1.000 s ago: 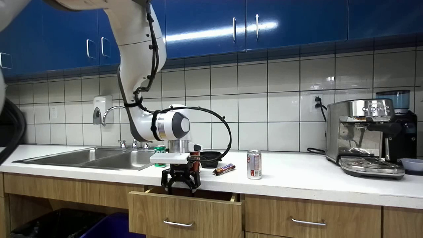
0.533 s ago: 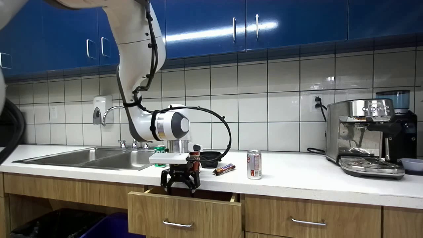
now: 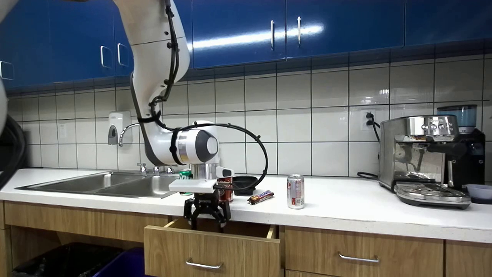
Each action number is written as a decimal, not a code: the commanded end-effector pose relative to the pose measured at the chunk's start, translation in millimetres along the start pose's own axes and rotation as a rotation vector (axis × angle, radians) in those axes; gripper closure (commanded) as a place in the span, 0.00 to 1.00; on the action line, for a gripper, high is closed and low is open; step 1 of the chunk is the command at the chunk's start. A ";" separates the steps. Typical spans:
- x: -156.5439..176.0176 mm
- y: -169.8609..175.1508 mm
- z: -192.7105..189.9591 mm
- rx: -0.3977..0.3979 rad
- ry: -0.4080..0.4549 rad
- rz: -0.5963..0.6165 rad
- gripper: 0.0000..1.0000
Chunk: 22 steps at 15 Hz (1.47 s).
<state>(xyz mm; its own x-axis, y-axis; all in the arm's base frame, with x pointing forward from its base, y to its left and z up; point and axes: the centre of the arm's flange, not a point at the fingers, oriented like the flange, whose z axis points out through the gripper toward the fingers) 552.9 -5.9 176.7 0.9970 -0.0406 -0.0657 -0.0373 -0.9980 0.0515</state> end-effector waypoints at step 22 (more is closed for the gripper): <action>-74.1 -17.2 -46.6 -0.034 -0.011 0.072 0.00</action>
<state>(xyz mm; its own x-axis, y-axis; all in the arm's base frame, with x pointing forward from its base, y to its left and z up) 487.2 20.1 201.2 0.9923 -0.0856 -0.0894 -0.0792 -0.9942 0.0729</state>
